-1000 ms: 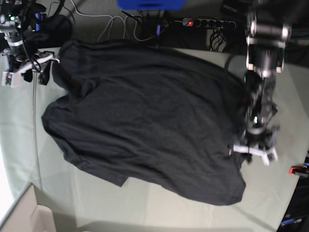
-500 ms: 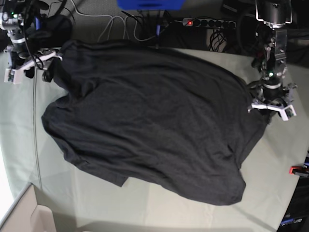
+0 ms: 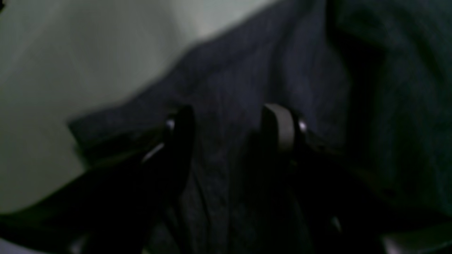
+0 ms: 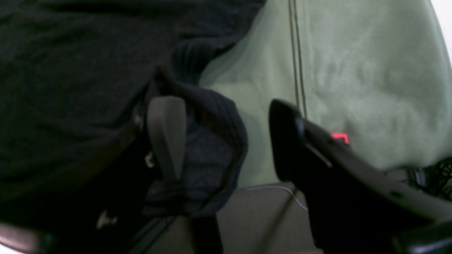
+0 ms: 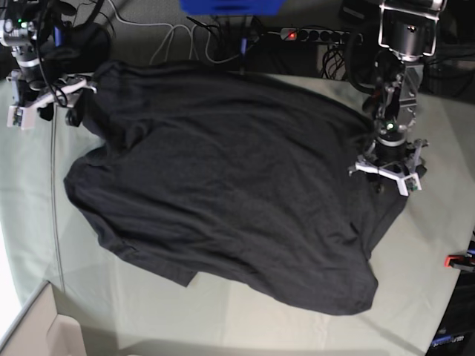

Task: Layout the t-shirt on the table in an organized manner, then fold the t-shirt properly
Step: 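Grasp the shirt with the left gripper and pull it toward the robot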

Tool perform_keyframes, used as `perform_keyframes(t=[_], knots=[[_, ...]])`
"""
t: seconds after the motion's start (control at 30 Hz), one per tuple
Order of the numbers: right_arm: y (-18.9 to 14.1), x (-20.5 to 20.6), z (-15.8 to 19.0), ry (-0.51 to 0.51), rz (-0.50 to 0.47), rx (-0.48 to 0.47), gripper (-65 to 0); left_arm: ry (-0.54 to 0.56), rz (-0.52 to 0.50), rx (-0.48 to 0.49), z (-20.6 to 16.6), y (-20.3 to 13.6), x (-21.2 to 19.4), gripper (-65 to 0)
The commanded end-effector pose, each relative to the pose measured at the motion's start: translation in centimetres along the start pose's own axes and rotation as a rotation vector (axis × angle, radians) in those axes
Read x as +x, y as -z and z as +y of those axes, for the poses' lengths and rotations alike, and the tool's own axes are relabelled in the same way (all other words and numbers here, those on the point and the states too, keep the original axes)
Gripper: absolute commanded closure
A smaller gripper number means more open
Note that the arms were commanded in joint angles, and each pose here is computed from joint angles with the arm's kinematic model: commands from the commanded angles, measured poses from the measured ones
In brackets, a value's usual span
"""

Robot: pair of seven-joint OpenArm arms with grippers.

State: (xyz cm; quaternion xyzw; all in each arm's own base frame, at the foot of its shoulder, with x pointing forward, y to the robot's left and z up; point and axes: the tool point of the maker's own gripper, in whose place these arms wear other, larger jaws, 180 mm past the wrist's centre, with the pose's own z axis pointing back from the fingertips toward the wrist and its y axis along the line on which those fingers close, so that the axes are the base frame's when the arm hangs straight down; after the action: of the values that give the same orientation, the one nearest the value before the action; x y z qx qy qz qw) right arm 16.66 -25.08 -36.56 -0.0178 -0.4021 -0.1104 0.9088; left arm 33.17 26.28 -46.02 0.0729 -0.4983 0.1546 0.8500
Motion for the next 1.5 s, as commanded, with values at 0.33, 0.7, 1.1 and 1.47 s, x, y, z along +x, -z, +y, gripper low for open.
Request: perform_keyframes(t=[0.33, 0.7, 1.1, 1.47], knots=[[-0.4, 0.5, -0.2, -0.012, -0.026, 0.001, -37.7, 0.013, -0.055, 0.021, 1.0, 0.4, 1.9, -29.7], [-0.4, 0.7, -0.3, -0.015, -0.028, 0.001, -37.7, -0.033, -0.026, 0.115, 5.2, -1.0, 0.0, -29.6], [-0.4, 0.6, -0.2, -0.011, -0.027, 0.001, -37.7, -0.035, -0.066, 0.098, 4.8, -1.8, 1.2, 0.0], [-0.4, 0.5, -0.2, -0.008, -0.025, 0.001, -37.7, -0.059, -0.202, 0.06, 4.4, -5.6, 5.5, -0.4]])
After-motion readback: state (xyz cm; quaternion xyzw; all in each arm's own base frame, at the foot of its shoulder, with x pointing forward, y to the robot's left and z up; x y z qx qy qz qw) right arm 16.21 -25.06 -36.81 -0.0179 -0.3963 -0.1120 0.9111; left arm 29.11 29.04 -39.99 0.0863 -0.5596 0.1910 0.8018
